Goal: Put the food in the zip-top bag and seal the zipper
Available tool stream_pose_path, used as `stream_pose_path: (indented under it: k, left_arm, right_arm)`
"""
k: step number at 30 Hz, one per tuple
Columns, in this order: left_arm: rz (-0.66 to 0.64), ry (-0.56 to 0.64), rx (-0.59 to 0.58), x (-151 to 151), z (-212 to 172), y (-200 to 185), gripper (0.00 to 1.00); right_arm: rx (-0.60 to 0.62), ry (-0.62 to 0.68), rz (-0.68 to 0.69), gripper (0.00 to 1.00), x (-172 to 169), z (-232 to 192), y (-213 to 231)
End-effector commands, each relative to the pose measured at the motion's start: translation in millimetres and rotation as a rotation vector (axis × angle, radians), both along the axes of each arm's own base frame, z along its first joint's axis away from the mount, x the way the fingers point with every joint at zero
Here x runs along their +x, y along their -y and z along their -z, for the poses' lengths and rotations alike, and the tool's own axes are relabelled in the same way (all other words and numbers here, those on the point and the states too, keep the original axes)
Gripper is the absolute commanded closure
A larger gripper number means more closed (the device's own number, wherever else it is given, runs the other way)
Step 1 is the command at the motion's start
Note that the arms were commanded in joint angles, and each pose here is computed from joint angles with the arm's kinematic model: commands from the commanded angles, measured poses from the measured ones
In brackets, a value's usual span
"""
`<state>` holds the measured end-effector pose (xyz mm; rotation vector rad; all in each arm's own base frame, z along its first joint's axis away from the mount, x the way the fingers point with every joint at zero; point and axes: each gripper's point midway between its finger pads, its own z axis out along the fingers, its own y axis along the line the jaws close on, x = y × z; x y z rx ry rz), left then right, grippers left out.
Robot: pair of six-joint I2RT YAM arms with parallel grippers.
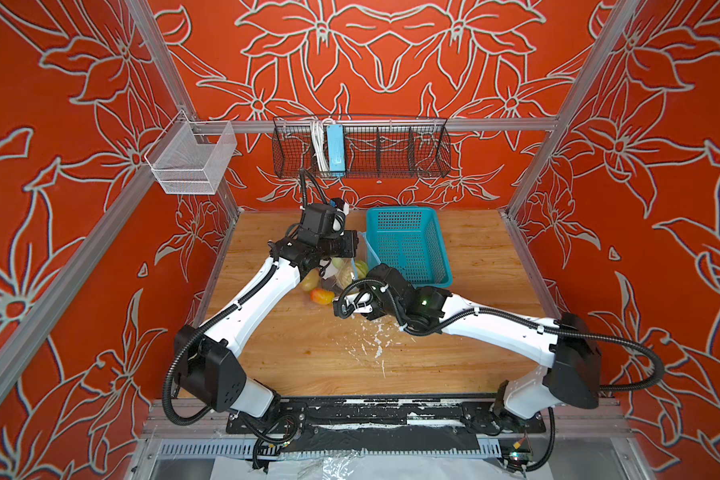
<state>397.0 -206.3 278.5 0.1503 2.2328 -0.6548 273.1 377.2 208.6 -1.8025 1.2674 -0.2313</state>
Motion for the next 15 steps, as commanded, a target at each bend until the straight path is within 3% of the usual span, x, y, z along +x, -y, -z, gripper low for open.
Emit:
stream_pose_path:
  k: [1,15]
  left_arm:
    - [0.009,0.019,-0.001,1.0,-7.8,4.0,1.00]
    - [0.014,0.020,-0.007,-2.1,-9.0,4.2,1.00]
  right_arm:
    - [-0.049,0.059,-0.004,0.55,9.5,-4.1,-6.8]
    - [-0.124,0.143,0.026,0.67,27.8,3.3,-7.7]
